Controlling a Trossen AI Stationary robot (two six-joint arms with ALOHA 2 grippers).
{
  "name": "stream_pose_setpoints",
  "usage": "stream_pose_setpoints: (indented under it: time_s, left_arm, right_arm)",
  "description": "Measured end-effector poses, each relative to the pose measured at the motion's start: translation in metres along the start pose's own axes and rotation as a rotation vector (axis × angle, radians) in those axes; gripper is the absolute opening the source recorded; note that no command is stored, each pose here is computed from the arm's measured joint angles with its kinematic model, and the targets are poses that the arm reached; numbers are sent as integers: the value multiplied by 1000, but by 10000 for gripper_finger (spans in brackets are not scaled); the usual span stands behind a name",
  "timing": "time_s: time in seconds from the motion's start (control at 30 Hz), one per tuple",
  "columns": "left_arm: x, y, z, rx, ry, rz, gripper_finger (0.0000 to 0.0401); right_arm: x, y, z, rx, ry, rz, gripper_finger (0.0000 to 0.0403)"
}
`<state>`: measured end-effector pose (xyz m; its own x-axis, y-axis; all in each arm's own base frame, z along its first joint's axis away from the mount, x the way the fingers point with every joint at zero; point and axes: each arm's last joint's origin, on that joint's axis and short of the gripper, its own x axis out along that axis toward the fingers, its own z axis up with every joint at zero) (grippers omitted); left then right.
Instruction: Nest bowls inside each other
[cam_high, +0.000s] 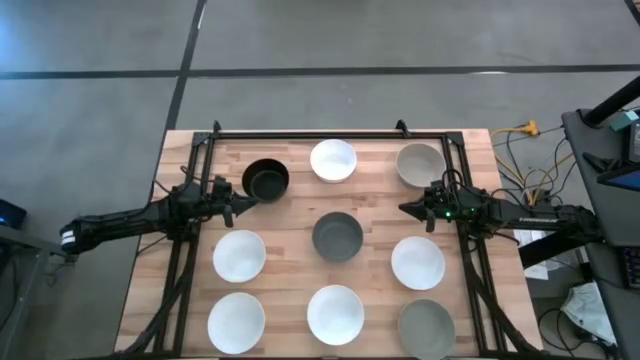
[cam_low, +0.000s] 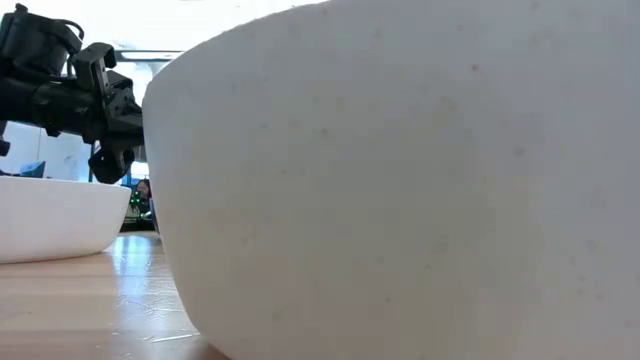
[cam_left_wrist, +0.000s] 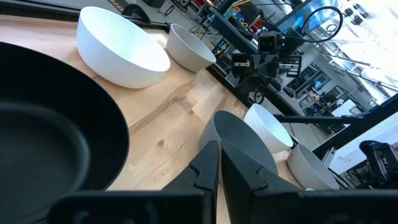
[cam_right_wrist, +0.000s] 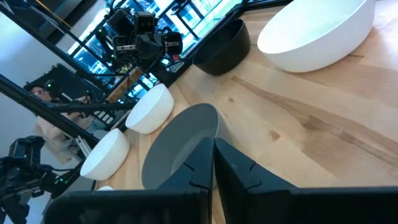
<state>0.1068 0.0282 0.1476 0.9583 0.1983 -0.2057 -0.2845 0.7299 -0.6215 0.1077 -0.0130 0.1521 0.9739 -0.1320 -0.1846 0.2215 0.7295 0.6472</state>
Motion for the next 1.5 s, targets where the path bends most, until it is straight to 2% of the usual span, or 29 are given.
stream_pose_setpoints:
  time_s: [0.5, 0.73, 0.83, 0.9, 1.0, 1.1, 1.33, 1.43, 1.5]
  left_arm:
    - [0, 0, 0, 0, 0, 0, 1]
    - [0, 0, 0, 0, 0, 1, 1]
    - [0, 0, 0, 0, 0, 0, 1]
    - [0, 0, 0, 0, 0, 0, 1]
    - [0, 0, 0, 0, 0, 0, 1]
    - [0, 0, 0, 0, 0, 0, 1]
    - [0, 0, 0, 0, 0, 0, 1]
    - [0, 0, 0, 0, 0, 0, 1]
    - [0, 0, 0, 0, 0, 0, 1]
  right_arm:
    - [0, 0, 0, -1, -1, -1, 9]
    - [0, 0, 4, -74, -81, -50, 9]
    - [0, 0, 4, -53, -86, -45, 9]
    - [0, 2, 6, 30, -104, -26, 9]
    - [-1, 9, 14, 141, -183, 55, 9]
    - [-6, 20, 25, 121, -283, 198, 9]
    - [-34, 55, 48, -252, -584, 658, 9]
    - [-44, 62, 50, -419, -687, 762, 9]
    - [-45, 64, 50, -502, -716, 766, 9]
